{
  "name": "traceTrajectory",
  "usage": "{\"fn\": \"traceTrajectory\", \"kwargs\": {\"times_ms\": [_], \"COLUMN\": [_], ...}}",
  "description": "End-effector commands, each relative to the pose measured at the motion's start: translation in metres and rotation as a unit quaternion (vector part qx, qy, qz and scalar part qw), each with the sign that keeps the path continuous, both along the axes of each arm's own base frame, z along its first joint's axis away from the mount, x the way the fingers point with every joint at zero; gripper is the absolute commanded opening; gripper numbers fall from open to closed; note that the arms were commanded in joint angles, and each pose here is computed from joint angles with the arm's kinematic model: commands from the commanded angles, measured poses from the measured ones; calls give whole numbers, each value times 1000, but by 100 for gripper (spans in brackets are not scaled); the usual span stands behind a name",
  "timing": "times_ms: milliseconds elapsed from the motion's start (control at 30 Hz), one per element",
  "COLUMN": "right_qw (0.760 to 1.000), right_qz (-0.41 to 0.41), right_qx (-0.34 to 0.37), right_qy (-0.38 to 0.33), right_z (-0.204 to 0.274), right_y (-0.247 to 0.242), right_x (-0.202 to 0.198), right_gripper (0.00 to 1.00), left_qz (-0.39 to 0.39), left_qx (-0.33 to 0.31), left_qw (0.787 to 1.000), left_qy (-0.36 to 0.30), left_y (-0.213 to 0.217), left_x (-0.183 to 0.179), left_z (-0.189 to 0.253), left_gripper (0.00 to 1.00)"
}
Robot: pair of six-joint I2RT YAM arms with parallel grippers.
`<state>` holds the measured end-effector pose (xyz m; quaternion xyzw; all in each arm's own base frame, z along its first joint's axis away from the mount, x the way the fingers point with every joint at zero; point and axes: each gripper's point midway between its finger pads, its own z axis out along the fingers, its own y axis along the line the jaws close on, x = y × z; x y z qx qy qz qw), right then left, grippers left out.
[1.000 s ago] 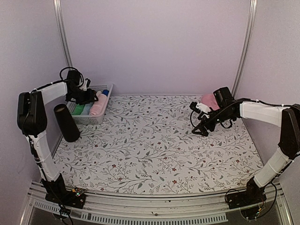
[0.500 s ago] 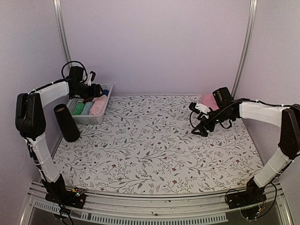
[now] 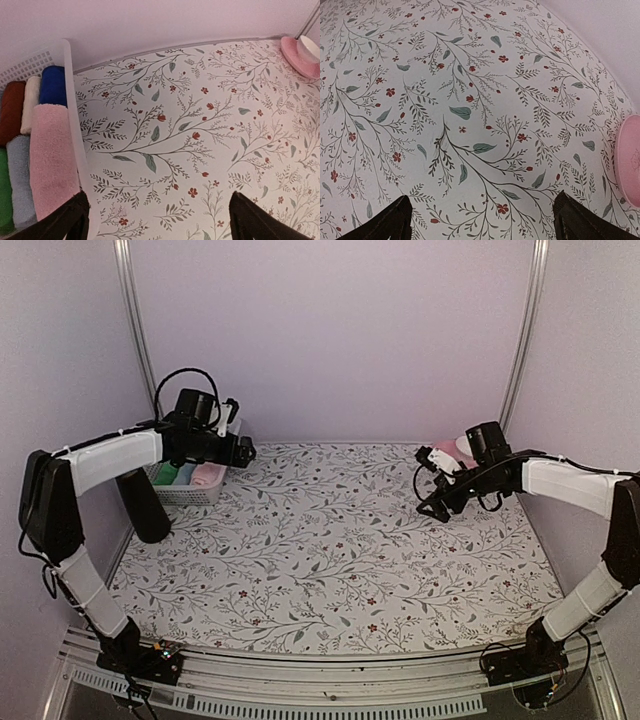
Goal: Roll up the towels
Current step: Reset both arms
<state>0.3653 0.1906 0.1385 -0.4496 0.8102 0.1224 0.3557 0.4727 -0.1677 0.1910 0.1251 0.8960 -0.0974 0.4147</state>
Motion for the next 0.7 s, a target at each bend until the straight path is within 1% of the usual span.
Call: {"fn": "traceTrajectory", "kwargs": {"times_ms": [0, 67, 200, 333, 500, 667], "right_qw": [993, 989, 978, 960, 939, 929], "right_qz": [-87, -109, -167, -222, -238, -233], "right_qx": [66, 85, 82, 82, 120, 134], "right_qy": [-45, -58, -90, -149, -218, -256], "right_z": [64, 87, 114, 139, 180, 202], "right_y": [-27, -38, -60, -88, -104, -110], "right_x": [18, 16, 4, -20, -62, -87], "right_gripper": [99, 99, 99, 99, 99, 99], "left_qz": [22, 21, 18, 21, 14, 3], "left_qx": [18, 9, -16, -15, -27, -33], "left_qw": [997, 997, 997, 995, 995, 992], "left_qy": [-78, -79, -77, -95, -97, -118], "left_y": [-15, -21, -22, -12, -2, 4], "left_x": [-31, -52, -96, -134, -164, -181], "left_z": [50, 59, 65, 68, 65, 75], "left_gripper": [97, 97, 97, 97, 97, 97]}}
